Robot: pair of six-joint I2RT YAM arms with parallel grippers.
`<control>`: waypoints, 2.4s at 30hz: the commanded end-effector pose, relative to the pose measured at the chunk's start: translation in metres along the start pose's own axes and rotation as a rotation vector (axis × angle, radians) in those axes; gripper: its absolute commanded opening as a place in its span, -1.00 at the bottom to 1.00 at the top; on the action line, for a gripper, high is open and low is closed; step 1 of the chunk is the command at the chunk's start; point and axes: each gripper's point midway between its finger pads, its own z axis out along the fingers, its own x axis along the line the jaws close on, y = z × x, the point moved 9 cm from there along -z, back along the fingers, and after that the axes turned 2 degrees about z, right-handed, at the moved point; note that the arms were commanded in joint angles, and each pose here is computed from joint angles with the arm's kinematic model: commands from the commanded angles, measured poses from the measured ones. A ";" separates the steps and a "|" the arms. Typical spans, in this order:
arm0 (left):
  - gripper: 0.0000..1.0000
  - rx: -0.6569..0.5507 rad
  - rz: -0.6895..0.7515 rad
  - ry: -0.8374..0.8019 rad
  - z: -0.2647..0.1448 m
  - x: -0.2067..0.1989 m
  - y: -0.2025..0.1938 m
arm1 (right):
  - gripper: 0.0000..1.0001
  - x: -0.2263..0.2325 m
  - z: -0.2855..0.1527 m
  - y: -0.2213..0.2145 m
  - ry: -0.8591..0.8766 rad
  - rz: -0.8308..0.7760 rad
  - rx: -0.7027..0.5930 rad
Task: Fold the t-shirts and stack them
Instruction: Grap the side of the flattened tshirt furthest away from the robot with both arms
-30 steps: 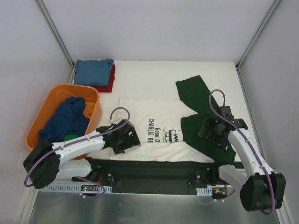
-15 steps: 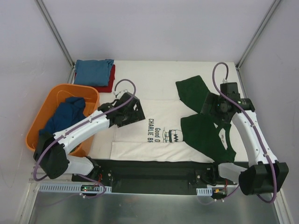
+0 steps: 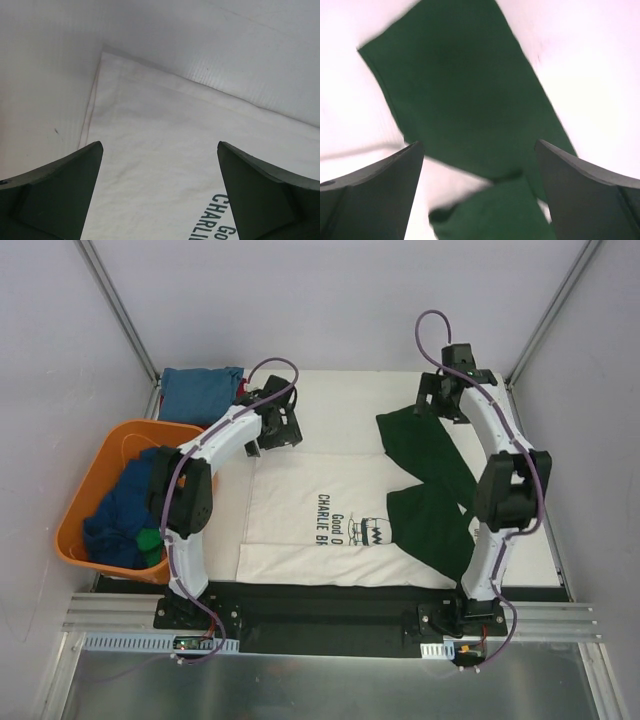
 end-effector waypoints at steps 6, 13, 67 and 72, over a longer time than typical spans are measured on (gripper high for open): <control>0.99 0.049 0.014 0.133 0.034 0.011 0.033 | 0.93 0.031 0.101 0.066 0.021 -0.084 -0.144; 0.99 0.101 0.013 0.127 0.059 0.012 0.039 | 0.93 0.050 0.153 0.075 0.098 -0.026 -0.222; 0.99 0.123 -0.071 0.103 0.047 0.032 0.046 | -0.25 0.034 0.158 0.005 -0.041 0.105 0.156; 0.99 0.124 -0.068 0.108 0.048 0.033 0.046 | -0.55 0.035 0.166 -0.003 -0.026 0.110 0.202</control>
